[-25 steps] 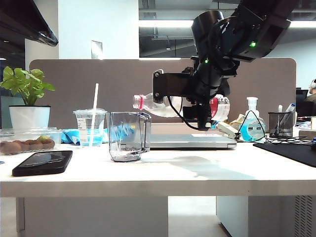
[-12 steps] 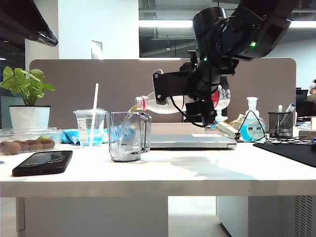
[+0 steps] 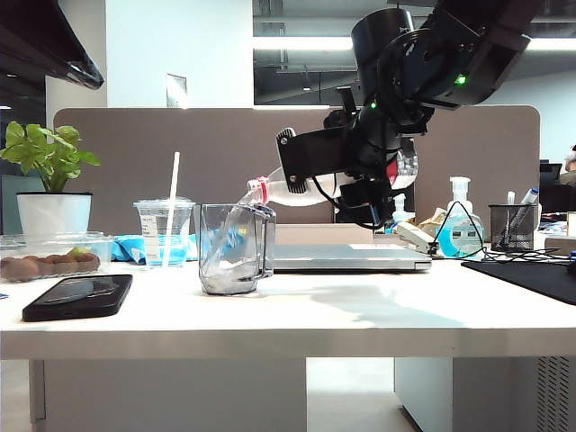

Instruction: Pick up the mineral water bottle on the table and pour water into the mug until it's half full.

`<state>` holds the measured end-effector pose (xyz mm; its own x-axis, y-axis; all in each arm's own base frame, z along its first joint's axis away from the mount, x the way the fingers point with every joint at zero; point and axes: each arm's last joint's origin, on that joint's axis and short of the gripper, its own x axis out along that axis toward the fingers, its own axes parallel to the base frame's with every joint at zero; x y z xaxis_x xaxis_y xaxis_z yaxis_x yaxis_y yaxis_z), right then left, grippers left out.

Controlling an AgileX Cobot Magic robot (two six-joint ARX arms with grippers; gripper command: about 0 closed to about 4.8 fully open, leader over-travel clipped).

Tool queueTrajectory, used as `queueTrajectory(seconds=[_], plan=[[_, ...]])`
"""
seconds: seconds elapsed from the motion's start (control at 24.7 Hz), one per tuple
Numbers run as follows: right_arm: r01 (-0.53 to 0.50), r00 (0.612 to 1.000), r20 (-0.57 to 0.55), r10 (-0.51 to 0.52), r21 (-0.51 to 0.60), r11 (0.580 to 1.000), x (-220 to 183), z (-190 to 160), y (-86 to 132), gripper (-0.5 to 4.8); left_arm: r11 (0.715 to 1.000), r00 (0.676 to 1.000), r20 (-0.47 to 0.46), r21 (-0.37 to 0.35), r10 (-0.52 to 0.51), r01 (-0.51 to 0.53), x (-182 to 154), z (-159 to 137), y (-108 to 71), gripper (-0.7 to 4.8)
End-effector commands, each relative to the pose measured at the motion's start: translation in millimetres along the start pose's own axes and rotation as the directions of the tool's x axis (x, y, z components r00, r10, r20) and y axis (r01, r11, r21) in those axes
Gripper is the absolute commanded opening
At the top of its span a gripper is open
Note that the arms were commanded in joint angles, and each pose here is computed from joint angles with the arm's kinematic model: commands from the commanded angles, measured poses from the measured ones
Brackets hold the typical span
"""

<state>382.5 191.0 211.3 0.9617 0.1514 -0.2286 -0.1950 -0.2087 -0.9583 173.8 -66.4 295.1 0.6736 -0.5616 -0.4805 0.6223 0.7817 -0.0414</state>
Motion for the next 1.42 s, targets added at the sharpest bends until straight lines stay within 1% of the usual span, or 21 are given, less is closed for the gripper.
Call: queueTrajectory(seconds=[0.04,0.28,0.44,0.61,0.85,1.25,1.33,1.42], plan=[[0.099,0.995,-0.010,-0.099,0.018,0.995,-2.5,-1.3,-15.5,2.66,1.000,1.000,0.005,0.009,0.001,-0.001,-1.3,1.4,-0.2,-0.04],[0.109,0.994,-0.011,-0.109,0.005,0.994,-2.5,-1.2,-17.2,2.66,1.000,1.000,0.004,0.008,0.005,-0.005,-1.3,1.4,-0.1,-0.04],[0.123,0.992,-0.006,-0.123,0.002,0.992,-3.6,1.6,-18.8,2.66,0.998,0.998,-0.004,0.008,0.062,-0.062,-1.4,1.1,1.6,-0.04],[0.127,0.992,0.006,-0.127,0.002,0.992,-5.7,6.6,-20.1,2.66,0.995,0.995,-0.007,0.008,0.097,-0.097,-1.4,1.1,2.6,-0.04],[0.127,0.992,0.023,-0.127,-0.001,0.992,-7.7,12.6,-20.3,2.66,0.995,0.995,-0.008,0.008,0.096,-0.096,-1.4,1.1,2.6,-0.04],[0.125,0.992,0.018,-0.125,0.000,0.992,-7.7,12.3,-20.1,2.65,0.997,0.997,-0.005,0.001,0.081,-0.081,-1.4,1.2,2.2,-0.04],[0.122,0.992,0.014,-0.123,0.015,0.992,-7.6,12.2,-19.9,2.66,0.997,0.997,-0.004,0.001,0.081,-0.081,-1.4,1.3,2.2,-0.04],[0.113,0.994,-0.009,-0.112,0.080,0.990,-7.6,11.6,-18.7,2.65,0.997,0.997,-0.003,0.001,0.081,-0.081,-1.4,1.4,2.2,-0.04]])
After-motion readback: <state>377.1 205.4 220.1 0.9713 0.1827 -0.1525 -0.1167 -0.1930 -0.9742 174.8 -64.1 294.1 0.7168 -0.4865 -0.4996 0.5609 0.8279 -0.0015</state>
